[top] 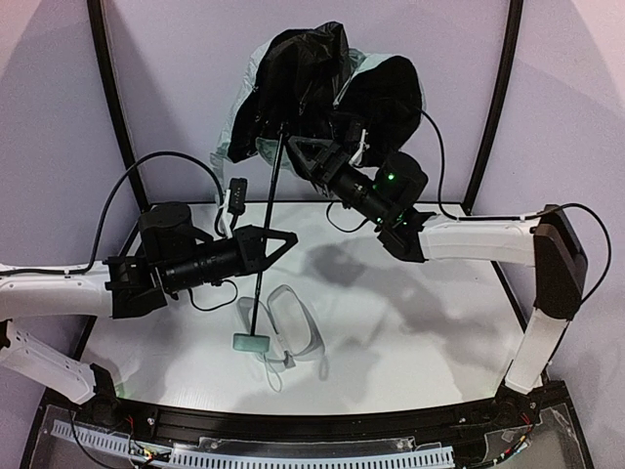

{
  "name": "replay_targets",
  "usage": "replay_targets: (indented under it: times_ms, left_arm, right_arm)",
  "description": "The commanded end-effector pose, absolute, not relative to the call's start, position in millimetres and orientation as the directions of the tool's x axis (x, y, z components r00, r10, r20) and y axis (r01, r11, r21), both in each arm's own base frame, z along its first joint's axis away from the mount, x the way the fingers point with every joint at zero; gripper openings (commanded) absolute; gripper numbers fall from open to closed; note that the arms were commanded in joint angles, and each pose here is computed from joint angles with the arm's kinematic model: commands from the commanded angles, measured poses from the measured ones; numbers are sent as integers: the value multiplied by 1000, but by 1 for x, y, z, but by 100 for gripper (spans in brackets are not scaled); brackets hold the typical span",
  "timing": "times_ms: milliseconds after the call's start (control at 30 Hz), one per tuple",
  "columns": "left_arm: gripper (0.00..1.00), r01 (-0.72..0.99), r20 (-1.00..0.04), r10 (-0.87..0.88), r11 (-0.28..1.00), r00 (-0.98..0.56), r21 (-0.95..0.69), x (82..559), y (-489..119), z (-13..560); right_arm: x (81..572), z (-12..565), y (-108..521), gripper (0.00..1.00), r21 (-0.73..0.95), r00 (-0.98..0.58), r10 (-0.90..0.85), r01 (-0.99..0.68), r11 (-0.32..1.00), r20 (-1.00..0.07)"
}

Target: Open the umbrella

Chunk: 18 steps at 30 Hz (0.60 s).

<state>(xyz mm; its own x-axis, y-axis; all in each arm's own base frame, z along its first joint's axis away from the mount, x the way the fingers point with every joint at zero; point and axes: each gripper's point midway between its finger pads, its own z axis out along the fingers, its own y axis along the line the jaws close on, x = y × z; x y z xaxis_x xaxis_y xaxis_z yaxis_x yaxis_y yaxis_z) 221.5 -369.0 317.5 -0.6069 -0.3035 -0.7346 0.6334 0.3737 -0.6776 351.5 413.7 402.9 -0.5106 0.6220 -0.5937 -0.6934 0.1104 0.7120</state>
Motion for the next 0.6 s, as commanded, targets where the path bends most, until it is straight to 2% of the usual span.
replay_targets:
  times_ms: [0,200,567]
  left_arm:
    - [1,699,-752,-369,293,-546,-652,215,-371,354]
    - [1,696,-748,-378,293,-546,-656,218,-372,353]
    - [1,734,-763,-370,251,-529,-631,211,-379,358]
  right_arm:
    - [348,434,408,74,675,-475,686,-737,33,-551]
    - [340,437,405,67,650,-467,705,-760,-13,-533]
    - [332,441,395,67,631,-452,698,-776,0,-555]
